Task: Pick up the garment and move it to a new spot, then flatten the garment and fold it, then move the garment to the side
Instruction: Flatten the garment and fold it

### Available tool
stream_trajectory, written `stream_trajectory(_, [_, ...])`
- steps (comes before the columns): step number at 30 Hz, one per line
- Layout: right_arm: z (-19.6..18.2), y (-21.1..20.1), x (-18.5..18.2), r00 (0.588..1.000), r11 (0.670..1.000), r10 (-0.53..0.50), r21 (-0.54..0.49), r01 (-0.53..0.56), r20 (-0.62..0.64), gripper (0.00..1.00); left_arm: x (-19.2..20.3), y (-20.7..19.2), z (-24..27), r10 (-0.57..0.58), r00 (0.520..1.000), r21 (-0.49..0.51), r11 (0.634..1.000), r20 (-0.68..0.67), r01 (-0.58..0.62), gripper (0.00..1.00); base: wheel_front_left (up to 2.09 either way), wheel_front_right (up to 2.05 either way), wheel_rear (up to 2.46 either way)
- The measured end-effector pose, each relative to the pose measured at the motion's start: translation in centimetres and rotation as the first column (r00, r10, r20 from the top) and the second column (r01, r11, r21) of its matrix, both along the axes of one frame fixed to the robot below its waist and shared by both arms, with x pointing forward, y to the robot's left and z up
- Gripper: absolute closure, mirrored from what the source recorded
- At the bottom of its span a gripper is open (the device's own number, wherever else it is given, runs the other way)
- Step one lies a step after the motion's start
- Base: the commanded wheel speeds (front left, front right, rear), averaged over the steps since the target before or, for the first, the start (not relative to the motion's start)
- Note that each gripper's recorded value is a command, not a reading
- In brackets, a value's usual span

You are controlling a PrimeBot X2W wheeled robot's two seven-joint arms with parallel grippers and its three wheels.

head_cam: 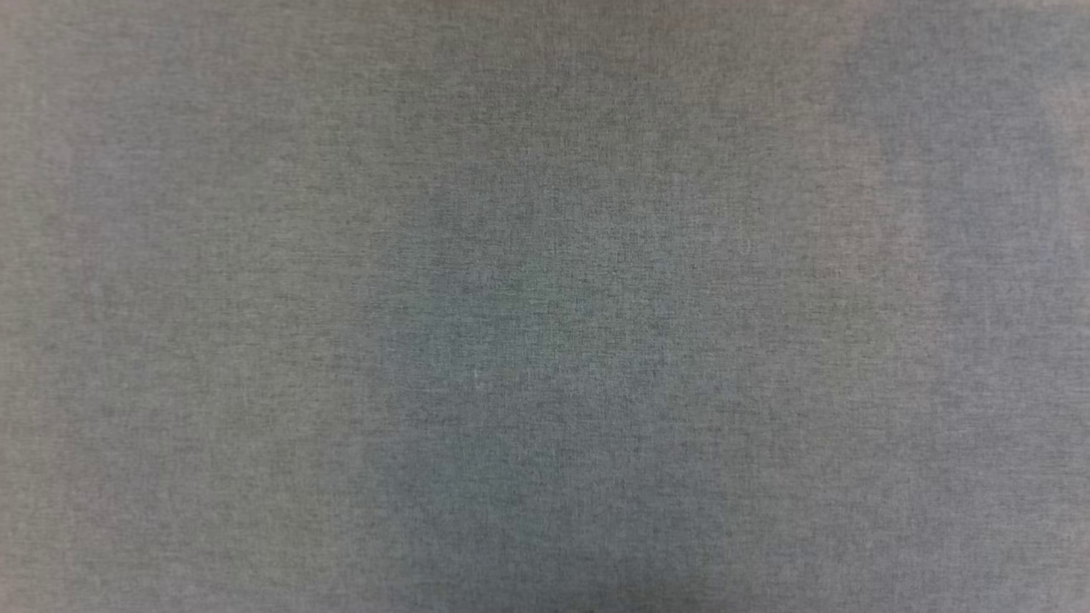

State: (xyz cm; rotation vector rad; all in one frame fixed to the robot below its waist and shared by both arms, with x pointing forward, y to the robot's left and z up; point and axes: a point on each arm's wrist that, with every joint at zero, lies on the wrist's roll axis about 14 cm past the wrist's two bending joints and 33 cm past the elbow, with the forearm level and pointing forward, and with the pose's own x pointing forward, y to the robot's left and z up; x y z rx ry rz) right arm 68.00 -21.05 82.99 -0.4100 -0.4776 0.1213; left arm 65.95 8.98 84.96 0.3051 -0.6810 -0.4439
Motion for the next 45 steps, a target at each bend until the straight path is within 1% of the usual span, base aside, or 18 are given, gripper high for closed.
stream_trajectory(4, [-1.9,0.1,1.8,1.0,1.0,-0.009,-0.016,0.008,-0.023,1.0,1.9,0.2,-2.1,-0.002,0.999,-0.026,1.0,-0.038,0.001,1.0,0.0,0.0,0.0])
stream_trajectory(9, [-6.3,1.0,3.6,0.995,1.0,0.019,-0.008,-0.02,-0.101,1.0,3.9,0.4,-6.1,0.006,0.993,-0.026,1.0,-0.119,-0.01,1.0,0.0,0.0,0.0])
stream_trajectory(11, [-9.0,1.3,4.0,0.987,0.999,0.03,-0.005,-0.032,-0.156,1.0,4.6,0.6,-8.5,0.01,0.984,-0.033,0.999,-0.176,-0.017,1.0,0.0,0.0,0.0])
stream_trajectory(13, [-11.7,1.4,4.0,0.977,0.999,0.036,0.001,-0.036,-0.208,1.0,4.8,0.9,-10.4,0.01,0.975,-0.051,0.998,-0.222,-0.022,1.0,0.0,0.0,0.0])
stream_trajectory(15, [-14.2,1.7,3.7,0.965,0.998,0.053,0.029,-0.047,-0.257,1.0,4.7,1.2,-12.4,0.011,0.964,-0.062,0.998,-0.267,-0.029,1.0,0.0,0.0,0.0])
stream_trajectory(20, [-18.5,3.3,2.1,0.937,0.995,0.102,0.037,-0.095,-0.335,1.0,3.5,2.0,-17.0,0.005,0.93,-0.09,0.995,-0.368,-0.041,1.0,0.0,0.0,0.0])
stream_trajectory(24, [-22.0,4.1,0.1,0.908,0.99,0.144,0.067,-0.128,-0.394,1.0,1.6,2.6,-20.2,-0.01,0.903,-0.119,0.992,-0.43,-0.045,1.0,0.0,0.0,0.0])
stream_trajectory(26, [-23.7,4.3,-1.1,0.89,0.987,0.161,0.078,-0.141,-0.428,1.0,0.4,2.9,-22.0,-0.01,0.889,-0.114,0.992,-0.458,-0.047,1.0,0.0,0.0,0.0])
stream_trajectory(33, [-29.0,4.9,-6.4,0.816,0.973,0.228,0.143,-0.179,-0.531,1.0,-5.2,4.3,-27.9,-0.021,0.823,-0.148,0.986,-0.567,-0.077,1.0,0.0,0.0,0.0])
stream_trajectory(38, [-32.5,5.0,-11.3,0.751,0.965,0.263,0.175,-0.197,-0.605,1.0,-10.4,5.7,-32.1,-0.022,0.76,-0.189,0.973,-0.65,-0.134,1.0,0.0,0.0,0.0])
stream_trajectory(40, [-33.7,4.7,-13.3,0.724,0.964,0.266,0.172,-0.203,-0.636,1.0,-12.4,6.1,-33.6,-0.021,0.732,-0.192,0.97,-0.681,-0.15,1.0,0.0,0.0,0.0])
stream_trajectory(45, [-36.1,3.2,-18.1,0.669,0.964,0.266,0.201,-0.175,-0.694,1.0,-17.7,6.7,-36.6,-0.02,0.667,-0.198,0.961,-0.745,-0.192,1.0,0.0,0.0,0.0])
